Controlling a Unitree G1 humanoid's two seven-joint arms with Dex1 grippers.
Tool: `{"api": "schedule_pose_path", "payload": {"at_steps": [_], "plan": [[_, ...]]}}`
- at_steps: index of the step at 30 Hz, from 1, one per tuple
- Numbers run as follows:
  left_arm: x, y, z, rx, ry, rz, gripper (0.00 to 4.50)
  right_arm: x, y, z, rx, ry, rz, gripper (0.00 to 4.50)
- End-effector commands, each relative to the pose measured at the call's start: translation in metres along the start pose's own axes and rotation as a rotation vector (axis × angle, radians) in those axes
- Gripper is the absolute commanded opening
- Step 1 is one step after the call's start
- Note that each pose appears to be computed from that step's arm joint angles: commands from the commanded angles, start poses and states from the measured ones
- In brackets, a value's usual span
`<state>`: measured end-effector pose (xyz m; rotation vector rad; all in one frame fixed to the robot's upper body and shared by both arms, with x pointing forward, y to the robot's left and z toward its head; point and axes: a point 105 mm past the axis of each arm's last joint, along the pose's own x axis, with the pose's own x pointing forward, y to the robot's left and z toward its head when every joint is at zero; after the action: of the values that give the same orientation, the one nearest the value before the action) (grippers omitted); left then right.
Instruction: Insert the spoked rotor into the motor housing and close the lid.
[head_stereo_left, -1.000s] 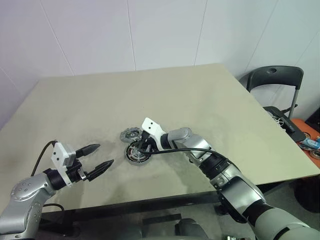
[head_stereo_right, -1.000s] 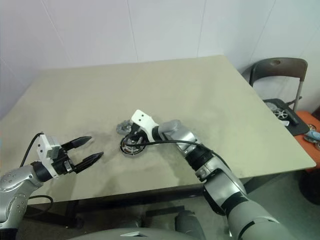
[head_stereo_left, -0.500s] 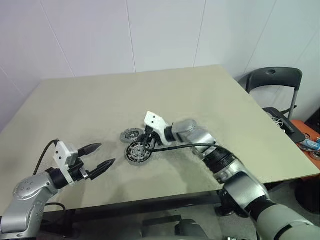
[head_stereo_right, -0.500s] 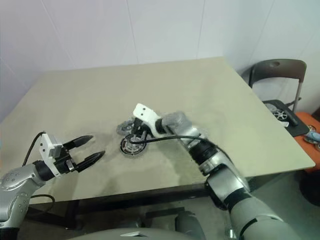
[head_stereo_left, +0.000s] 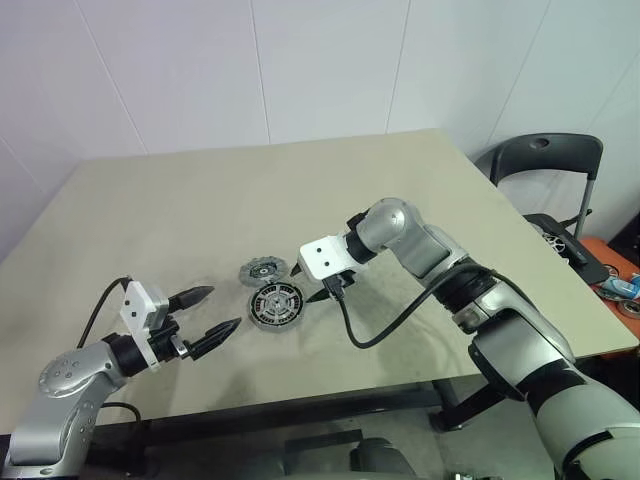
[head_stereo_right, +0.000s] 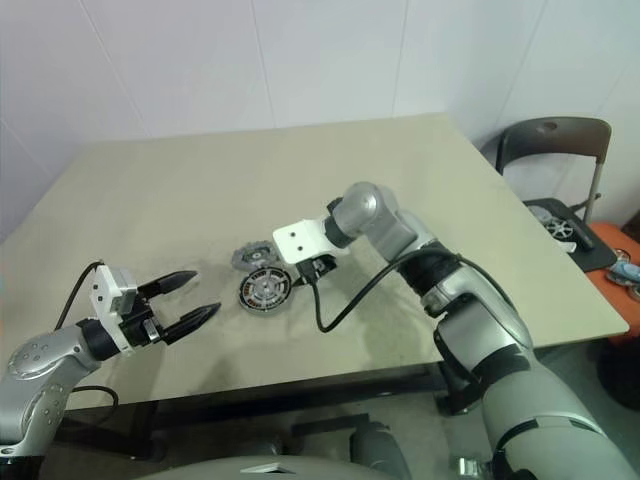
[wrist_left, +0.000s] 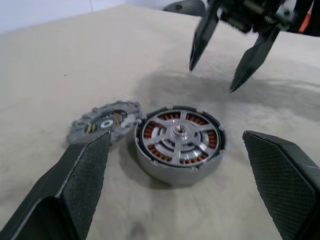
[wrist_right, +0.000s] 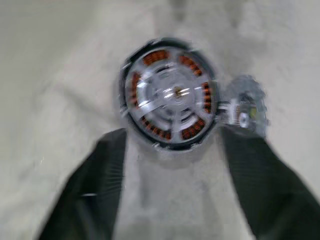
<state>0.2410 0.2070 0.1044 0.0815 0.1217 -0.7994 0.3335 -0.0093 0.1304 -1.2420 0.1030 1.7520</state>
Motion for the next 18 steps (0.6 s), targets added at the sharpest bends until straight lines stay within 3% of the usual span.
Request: {"api": "schedule_pose_path", "payload": {"at_steps": [1,2,9,18], "plan": [[-0.003,-0.003,0.004,0.073,0.027,-0.015,4.50,-0.005,-0.002,0.010,-0.169,0.023,0.057,4.17],[-0.004,-0.003,0.004,0.076,0.030,-0.015,4.50,-0.004,-0.001,0.011,-0.203,0.028,0.069,4.48],[-0.010,0.001,0.000,0.096,0.044,0.014,4.50,0.017,0.012,0.014,-0.422,0.044,0.129,4.48],[-0.009,0.004,0.000,0.101,0.034,0.021,4.50,0.032,0.005,0.001,-0.485,0.136,0.159,4.48]]}}
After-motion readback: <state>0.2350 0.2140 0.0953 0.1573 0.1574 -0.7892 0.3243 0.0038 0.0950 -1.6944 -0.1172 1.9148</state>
